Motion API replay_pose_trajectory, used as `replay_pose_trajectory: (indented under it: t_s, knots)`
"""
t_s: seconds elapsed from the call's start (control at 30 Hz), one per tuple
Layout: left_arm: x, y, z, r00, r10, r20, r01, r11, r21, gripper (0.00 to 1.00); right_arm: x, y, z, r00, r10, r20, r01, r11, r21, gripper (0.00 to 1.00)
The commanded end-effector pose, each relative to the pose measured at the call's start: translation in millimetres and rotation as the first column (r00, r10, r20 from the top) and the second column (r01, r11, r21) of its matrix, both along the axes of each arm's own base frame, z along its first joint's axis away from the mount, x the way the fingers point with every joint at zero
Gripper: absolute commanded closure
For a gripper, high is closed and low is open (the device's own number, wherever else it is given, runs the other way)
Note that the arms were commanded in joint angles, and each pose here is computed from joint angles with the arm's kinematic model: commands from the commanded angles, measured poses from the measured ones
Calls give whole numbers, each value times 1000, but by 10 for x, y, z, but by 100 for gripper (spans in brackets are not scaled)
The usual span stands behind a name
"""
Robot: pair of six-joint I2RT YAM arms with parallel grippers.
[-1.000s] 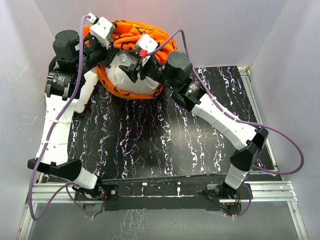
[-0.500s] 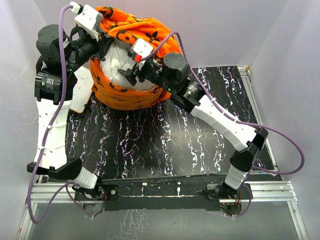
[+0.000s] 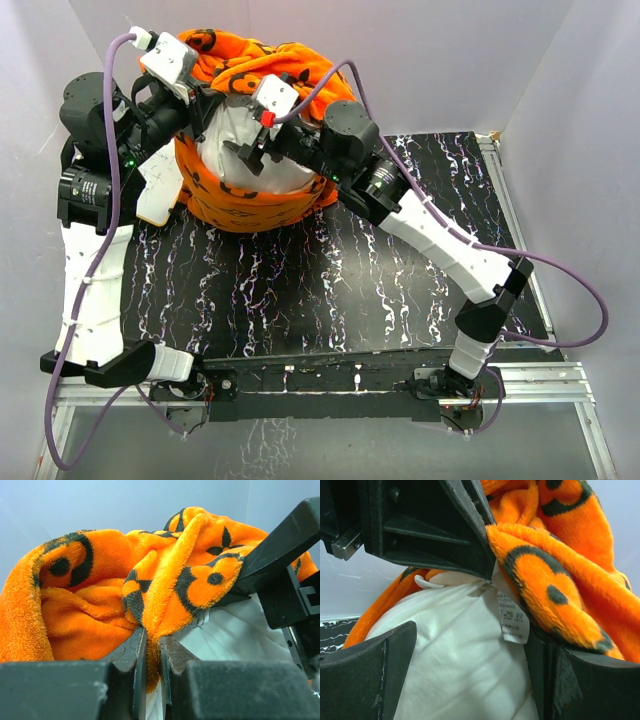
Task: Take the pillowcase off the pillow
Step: Remove the pillow from the pillowcase.
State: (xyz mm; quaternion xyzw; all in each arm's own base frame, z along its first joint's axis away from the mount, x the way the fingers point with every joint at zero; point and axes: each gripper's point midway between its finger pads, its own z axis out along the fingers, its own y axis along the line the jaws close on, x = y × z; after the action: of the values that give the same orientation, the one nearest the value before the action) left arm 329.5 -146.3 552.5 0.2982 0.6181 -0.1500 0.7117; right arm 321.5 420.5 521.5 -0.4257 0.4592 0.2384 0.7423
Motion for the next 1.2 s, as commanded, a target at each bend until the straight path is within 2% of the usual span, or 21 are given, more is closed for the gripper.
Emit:
replay_pose_trajectory:
  t_s: [0.0,0.1,0.4,0.43,0.5,0.53,0.6,0.63,0.7,0.8,0.97,1.03,1.1,1.17]
  knots:
    - [-472,2,696,971,-54,233,70,996,-60,100,78,95,32,999,4,35,-3,999,-33,9]
    - [-505,2,724,971,-58,234,75,995,-66,100,135,216,-238,1000,28,-10,-29,996,-85,2]
    - [-618,-94,552,983,-131,131,143,986,-82,100,639,326,-500,997,-78,-1,77,988,-131,1]
    - [-638,-104,540,982,-141,124,152,985,-83,100,697,341,-578,995,-95,-10,92,986,-141,3]
    - [-661,-103,551,982,-143,124,154,984,-89,100,816,368,-834,991,-119,-61,107,980,-169,17]
    - [-674,-93,570,982,-139,131,151,984,-89,100,872,382,-1034,984,-131,-122,108,978,-178,30]
    - [-691,-65,612,980,-126,156,139,987,-78,100,977,381,-1398,958,-162,-238,115,973,-199,66]
    - [-695,-46,629,978,-116,173,129,989,-67,100,1001,373,-1577,941,-173,-290,113,970,-213,80]
    - [-685,17,695,972,-80,222,93,994,-51,100,996,365,-1949,911,-189,-367,94,961,-261,91]
    - [-651,144,825,942,-5,334,13,1000,-21,100,970,293,-2342,866,-238,-441,101,945,-311,92]
    - [-612,361,1016,839,111,533,-139,990,12,100,874,166,-2664,825,-277,-493,109,933,-343,92]
    - [-586,447,1074,790,163,592,-195,981,-9,100,862,90,-2827,806,-309,-506,119,920,-372,92]
    - [-569,486,1100,760,185,623,-223,975,-17,95,849,8,-2989,785,-348,-512,138,904,-404,92]
    - [-511,491,1031,757,188,626,-241,970,0,90,823,-44,-3024,780,-357,-514,147,903,-404,92]
